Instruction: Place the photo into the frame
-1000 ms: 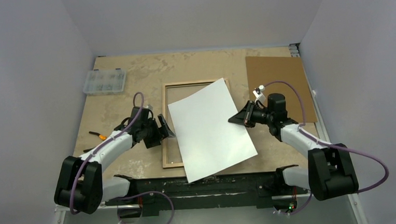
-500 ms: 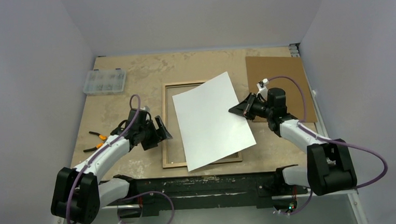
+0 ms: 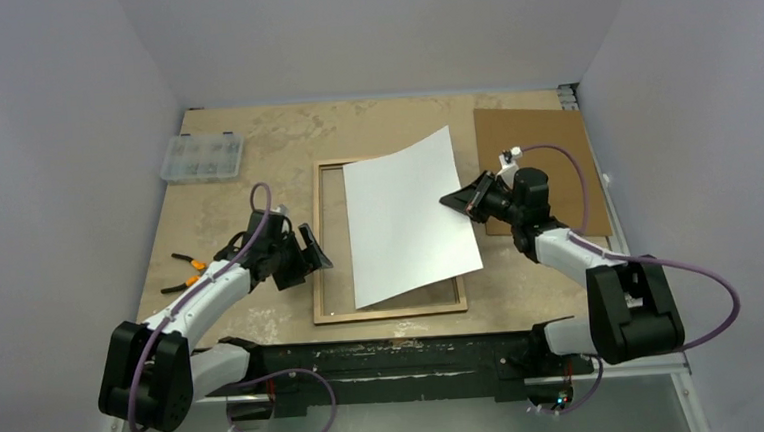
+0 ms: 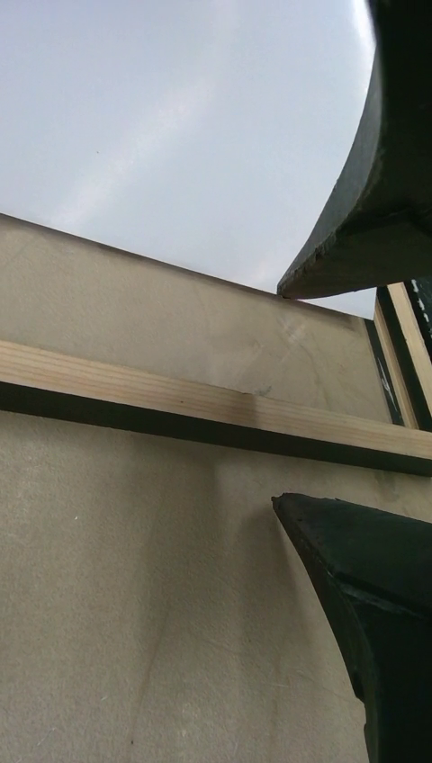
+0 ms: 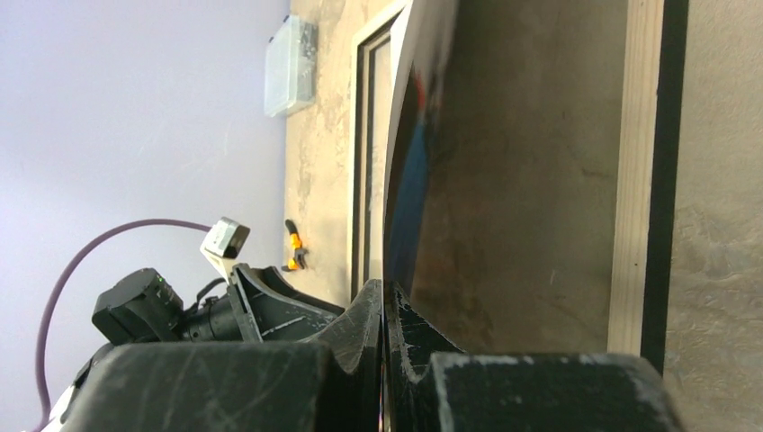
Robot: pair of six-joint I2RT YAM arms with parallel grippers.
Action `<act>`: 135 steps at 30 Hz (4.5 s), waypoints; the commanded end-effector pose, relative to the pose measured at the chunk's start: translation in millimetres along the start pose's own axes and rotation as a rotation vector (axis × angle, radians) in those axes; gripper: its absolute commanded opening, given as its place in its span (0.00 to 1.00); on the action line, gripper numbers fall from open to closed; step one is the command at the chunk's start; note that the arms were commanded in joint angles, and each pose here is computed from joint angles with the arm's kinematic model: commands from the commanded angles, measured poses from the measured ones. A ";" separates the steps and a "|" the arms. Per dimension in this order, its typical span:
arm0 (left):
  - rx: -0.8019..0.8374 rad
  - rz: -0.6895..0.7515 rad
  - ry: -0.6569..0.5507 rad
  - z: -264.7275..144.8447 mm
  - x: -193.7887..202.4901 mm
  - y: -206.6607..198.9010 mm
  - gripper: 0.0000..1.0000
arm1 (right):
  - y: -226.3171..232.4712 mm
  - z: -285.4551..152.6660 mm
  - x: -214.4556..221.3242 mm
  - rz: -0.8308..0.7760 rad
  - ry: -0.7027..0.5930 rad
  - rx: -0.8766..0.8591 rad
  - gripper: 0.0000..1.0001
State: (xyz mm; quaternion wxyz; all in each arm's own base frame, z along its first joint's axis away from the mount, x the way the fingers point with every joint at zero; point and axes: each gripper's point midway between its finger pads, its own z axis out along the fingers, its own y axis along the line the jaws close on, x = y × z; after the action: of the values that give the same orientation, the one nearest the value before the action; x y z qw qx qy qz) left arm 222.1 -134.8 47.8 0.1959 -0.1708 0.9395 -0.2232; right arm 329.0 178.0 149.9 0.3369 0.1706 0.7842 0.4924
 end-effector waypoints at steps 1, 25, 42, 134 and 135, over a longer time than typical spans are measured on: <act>0.016 -0.012 -0.001 3.8 -0.9 -0.9 0.77 | 13.9 13.7 -4.4 -0.016 -0.025 -0.052 0.00; 0.026 -0.010 0.013 9.0 1.3 -1.5 0.76 | -14.1 34.3 56.2 0.052 -0.006 -0.017 0.00; 0.033 -0.010 0.014 6.9 2.7 -2.1 0.76 | -36.5 50.7 63.5 -0.113 0.164 0.214 0.83; 0.212 0.180 -0.182 -57.8 -32.0 -130.2 1.00 | -178.8 -15.0 -7.7 -0.051 0.242 0.804 0.98; 0.212 0.180 -0.181 -57.3 -31.7 -130.2 1.00 | -176.4 -7.2 1.5 -0.055 0.271 0.788 0.98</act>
State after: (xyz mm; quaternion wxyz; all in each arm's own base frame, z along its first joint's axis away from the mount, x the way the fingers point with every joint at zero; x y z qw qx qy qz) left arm 244.7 -202.7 148.5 0.2940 -0.0866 0.9142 -0.2651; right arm 347.8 30.9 30.1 0.2218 0.2477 0.9402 0.0744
